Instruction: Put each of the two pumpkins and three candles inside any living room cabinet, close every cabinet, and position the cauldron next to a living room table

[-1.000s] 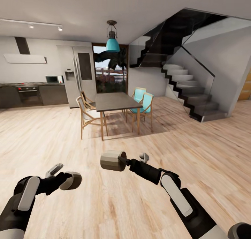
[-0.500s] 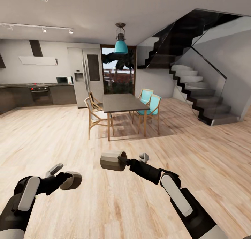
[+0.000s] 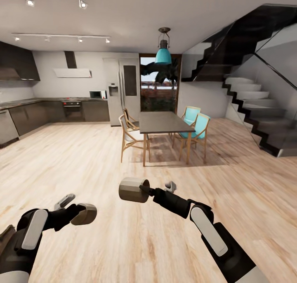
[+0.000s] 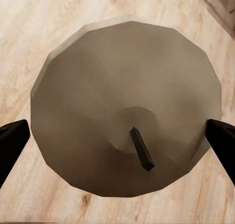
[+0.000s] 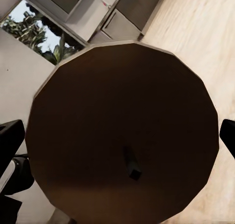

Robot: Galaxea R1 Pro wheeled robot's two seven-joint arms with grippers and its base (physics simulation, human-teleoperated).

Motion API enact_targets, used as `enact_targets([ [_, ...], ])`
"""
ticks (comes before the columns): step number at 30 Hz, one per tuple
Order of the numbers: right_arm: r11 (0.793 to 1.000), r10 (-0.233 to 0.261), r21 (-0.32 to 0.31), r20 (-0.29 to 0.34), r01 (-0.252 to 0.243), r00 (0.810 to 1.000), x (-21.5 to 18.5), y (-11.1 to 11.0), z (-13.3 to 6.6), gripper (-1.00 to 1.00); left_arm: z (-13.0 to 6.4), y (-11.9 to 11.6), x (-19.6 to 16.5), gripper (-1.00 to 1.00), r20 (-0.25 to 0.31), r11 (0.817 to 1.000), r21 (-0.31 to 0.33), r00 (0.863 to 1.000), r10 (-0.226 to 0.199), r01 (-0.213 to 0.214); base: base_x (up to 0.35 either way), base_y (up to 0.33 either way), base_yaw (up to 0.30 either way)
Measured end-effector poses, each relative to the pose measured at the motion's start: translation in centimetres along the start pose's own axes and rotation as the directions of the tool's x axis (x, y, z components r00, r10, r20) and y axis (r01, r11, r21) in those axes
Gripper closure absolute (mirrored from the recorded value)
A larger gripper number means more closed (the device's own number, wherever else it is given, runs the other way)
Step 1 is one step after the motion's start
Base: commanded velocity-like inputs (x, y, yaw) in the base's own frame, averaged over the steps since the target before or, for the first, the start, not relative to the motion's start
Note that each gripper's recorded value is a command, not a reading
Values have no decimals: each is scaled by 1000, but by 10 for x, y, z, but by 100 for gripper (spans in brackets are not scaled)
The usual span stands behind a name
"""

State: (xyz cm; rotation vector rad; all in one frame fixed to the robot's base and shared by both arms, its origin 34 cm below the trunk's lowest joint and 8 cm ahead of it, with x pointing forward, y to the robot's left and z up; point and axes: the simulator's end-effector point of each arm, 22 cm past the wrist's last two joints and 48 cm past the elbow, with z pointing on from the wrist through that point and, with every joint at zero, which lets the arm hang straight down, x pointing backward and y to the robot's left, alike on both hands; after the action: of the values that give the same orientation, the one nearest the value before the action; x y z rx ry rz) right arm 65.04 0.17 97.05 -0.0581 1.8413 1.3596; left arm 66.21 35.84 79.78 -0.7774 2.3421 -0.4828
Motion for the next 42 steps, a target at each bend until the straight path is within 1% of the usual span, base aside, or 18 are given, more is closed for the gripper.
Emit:
enact_targets([
  [13, 1000, 0, 0, 0, 0, 1000, 0, 0, 0, 100, 0, -1, 0, 100, 0, 1000, 1, 1000, 2, -2, 3, -275, 290],
  [21, 1000, -1, 1, 0, 1, 1000, 0, 0, 0, 100, 0, -1, 0, 100, 3, 1000, 2, 1000, 1, -1, 185, -207, 290],
  [42, 1000, -3, 3, 0, 3, 1000, 0, -1, 0, 100, 0, -2, 0, 100, 0, 1000, 5, 1000, 2, -2, 13, -12, 291],
])
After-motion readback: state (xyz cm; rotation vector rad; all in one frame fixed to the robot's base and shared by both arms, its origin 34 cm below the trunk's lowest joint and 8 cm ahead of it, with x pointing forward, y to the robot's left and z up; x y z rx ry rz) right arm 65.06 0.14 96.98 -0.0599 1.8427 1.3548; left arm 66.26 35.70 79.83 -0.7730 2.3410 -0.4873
